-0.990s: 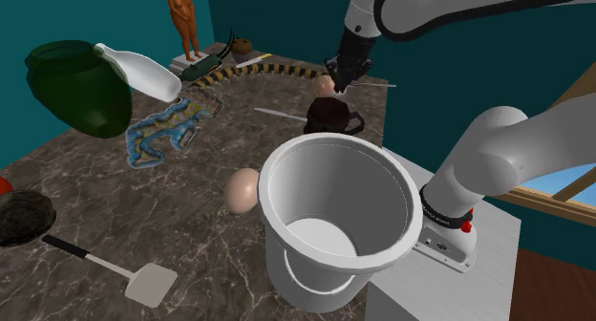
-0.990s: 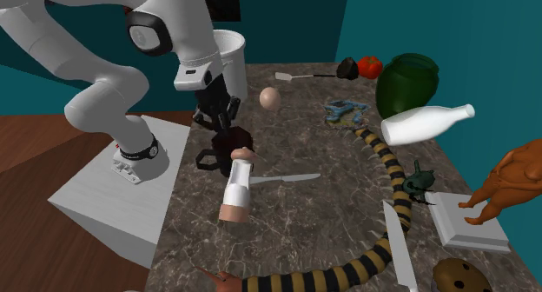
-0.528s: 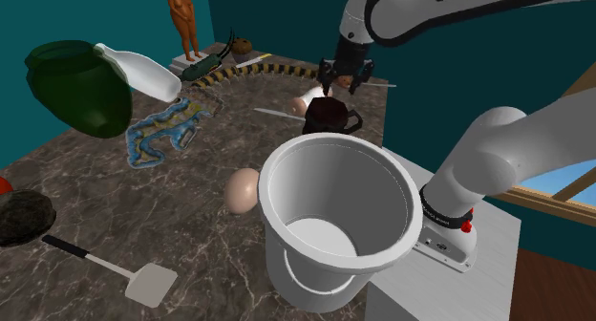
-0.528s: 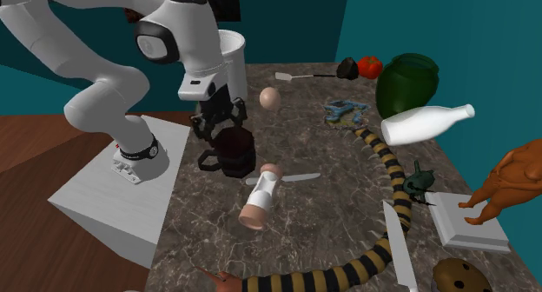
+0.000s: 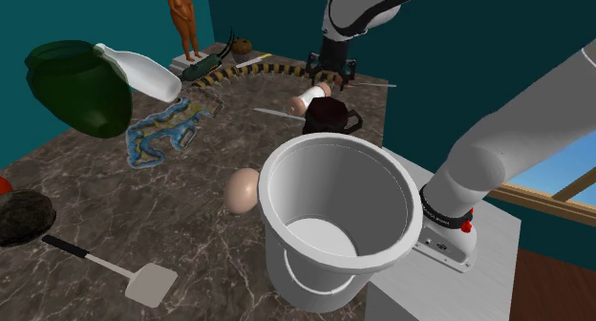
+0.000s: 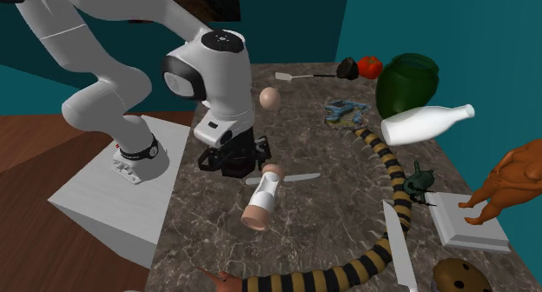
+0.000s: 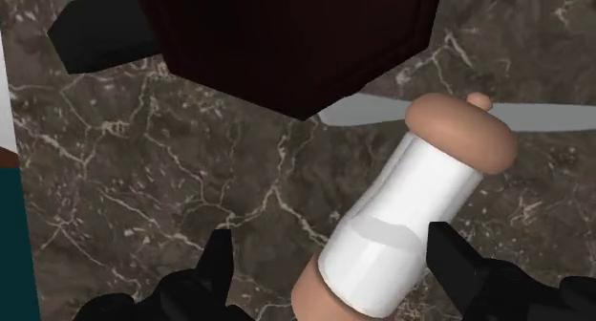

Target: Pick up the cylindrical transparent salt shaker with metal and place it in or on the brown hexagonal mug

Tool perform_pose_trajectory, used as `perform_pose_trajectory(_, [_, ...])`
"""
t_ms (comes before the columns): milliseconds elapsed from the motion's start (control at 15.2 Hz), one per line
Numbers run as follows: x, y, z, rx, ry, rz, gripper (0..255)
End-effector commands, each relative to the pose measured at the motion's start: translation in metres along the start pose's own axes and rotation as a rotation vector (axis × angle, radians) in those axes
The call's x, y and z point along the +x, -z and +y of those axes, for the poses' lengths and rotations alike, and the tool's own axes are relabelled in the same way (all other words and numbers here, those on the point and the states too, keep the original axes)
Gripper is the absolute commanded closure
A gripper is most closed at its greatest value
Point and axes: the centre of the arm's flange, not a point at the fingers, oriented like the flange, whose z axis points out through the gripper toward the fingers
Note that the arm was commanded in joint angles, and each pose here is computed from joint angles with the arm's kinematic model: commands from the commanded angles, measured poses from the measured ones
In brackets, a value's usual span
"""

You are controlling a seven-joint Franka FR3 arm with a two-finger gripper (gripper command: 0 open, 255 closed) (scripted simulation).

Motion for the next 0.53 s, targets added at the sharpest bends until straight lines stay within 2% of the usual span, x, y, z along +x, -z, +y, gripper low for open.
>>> perform_pose_trajectory(0, [0.029,-0.012,-0.006,-0.013,-0.111,-0.024,0])
perform_pose_trajectory(132, [0.048,-0.021,-0.008,-0.022,-0.186,-0.04,0])
perform_pose_trajectory(462, [0.047,-0.047,-0.008,-0.022,-0.186,-0.04,0])
